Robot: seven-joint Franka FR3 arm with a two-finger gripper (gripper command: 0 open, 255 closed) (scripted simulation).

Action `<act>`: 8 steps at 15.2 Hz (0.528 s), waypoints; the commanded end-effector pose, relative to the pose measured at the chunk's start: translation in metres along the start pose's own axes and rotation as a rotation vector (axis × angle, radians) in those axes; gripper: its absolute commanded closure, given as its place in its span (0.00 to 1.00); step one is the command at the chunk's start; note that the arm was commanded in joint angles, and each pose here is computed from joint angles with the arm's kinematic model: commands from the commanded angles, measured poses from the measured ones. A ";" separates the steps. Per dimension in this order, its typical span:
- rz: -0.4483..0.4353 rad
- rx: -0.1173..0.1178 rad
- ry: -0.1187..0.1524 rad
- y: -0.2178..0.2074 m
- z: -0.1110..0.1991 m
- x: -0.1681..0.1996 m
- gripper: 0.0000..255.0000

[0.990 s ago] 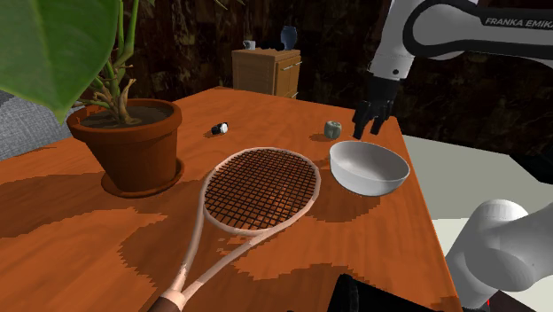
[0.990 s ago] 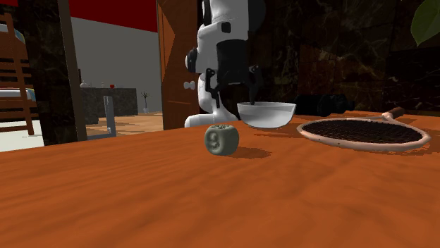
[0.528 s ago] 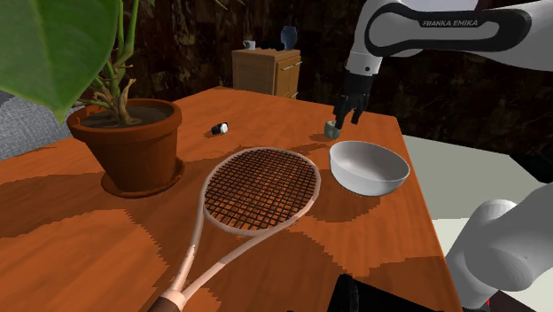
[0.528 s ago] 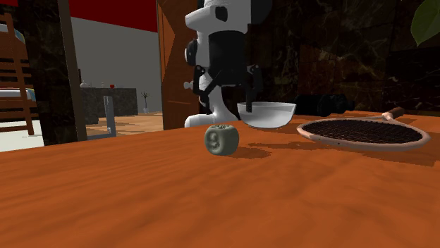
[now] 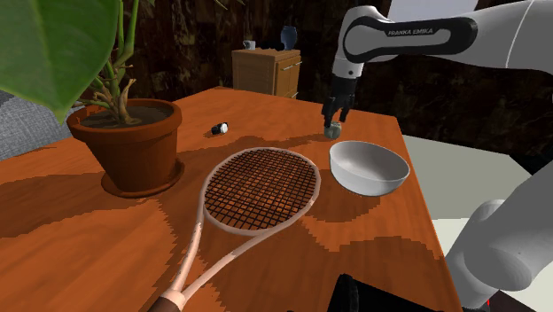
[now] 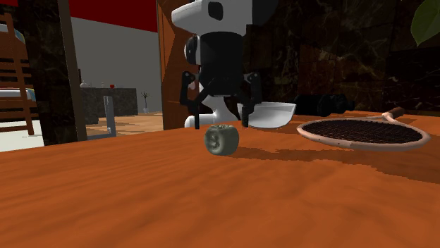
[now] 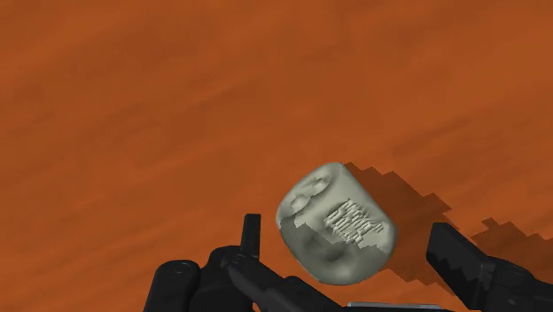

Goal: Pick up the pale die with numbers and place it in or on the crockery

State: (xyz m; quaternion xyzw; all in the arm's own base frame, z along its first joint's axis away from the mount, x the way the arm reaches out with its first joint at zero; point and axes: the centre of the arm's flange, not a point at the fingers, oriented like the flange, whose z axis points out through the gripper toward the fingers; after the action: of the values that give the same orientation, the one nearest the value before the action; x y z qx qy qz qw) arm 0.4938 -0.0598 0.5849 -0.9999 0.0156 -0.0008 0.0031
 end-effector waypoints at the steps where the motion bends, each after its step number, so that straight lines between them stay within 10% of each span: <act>1: -0.001 0.000 0.000 0.000 0.010 0.001 0.00; 8: -0.001 0.000 0.000 0.000 0.024 0.001 0.00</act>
State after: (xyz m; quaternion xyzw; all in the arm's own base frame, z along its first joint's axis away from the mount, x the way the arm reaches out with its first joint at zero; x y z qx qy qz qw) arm 0.4947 -0.0597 0.5615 -0.9999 0.0154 -0.0009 0.0029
